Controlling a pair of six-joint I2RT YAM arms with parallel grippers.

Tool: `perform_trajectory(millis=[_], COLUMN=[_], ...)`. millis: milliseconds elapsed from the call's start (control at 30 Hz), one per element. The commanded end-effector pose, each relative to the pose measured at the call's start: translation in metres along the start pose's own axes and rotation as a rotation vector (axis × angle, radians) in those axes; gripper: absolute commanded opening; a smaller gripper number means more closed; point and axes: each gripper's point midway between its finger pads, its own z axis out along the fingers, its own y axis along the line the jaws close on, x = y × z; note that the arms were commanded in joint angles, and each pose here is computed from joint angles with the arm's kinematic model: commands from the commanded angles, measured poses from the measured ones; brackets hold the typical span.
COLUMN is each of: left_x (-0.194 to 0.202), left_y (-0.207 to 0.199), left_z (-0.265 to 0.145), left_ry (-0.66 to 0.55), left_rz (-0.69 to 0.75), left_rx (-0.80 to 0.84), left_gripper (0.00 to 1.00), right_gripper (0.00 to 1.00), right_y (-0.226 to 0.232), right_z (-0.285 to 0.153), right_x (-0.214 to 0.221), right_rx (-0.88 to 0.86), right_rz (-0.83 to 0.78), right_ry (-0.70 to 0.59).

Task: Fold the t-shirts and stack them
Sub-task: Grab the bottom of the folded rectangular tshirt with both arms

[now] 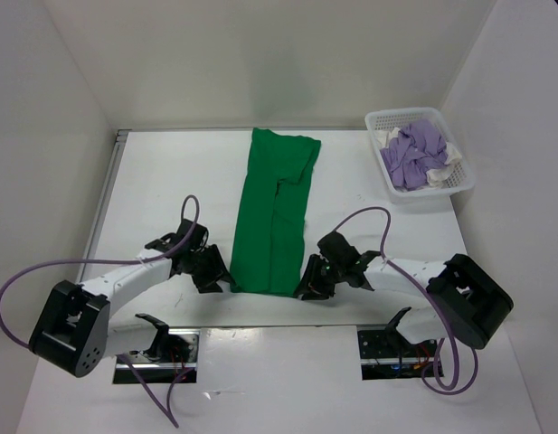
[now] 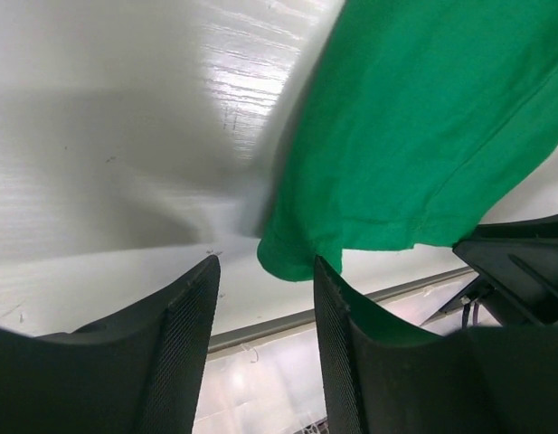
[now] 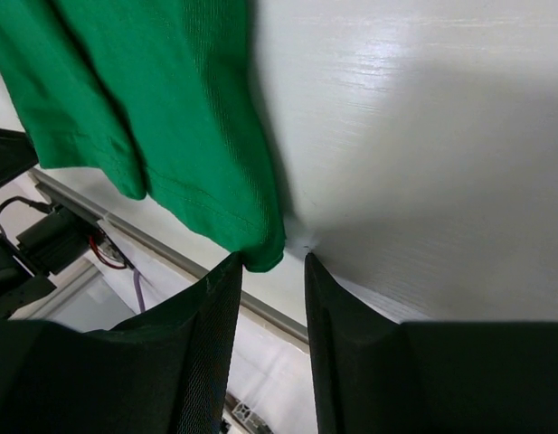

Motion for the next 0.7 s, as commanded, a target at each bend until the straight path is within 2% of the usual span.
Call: perform_trajectory(millis=[0,100,200,333,467,567,667], left_x=[-0.01,-0.009,-0.012,-0.013,-0.015,-0.015,-0.016], left_y=[-0.012,-0.015,-0.024,-0.036,-0.044,-0.048,-0.04], left_z=[-0.011,-0.009,-0.011,-0.015,-0.023,-0.028,-0.026], left_ry=[-0.043,-0.04,-0.044,-0.046,-0.052,-0.047,-0.056], left_rz=[0.048,0.038,0.049,0.067,0.127,0.167,0.156], left_rx=[0.025,0.044,0.077,0.135,0.156,0.162,0.122], left_gripper=[0.55,0.55,0.61,0.63,0.54,0.53,0.6], right_gripper=[0.4,0.4,0.4,0.4,0.4,0.4,0.4], right_y=[0.007,0.01,0.007,0.01,0.013,0.012,0.01], right_z=[0.001,-0.001,-0.001,-0.002,-0.002,-0.001,-0.001], right_x=[-0.002,-0.004,-0.004,-0.007,-0.009,-0.011,-0.01], right_rx=[-0.011,-0.008,0.005,0.008,0.011,0.024,0.032], right_rz=[-0.031,-0.039,-0.045,-0.065,-0.073,-0.079,-0.076], right_ry=[-0.01,-0.008,-0.012,-0.021,-0.019,-0.022,-0.018])
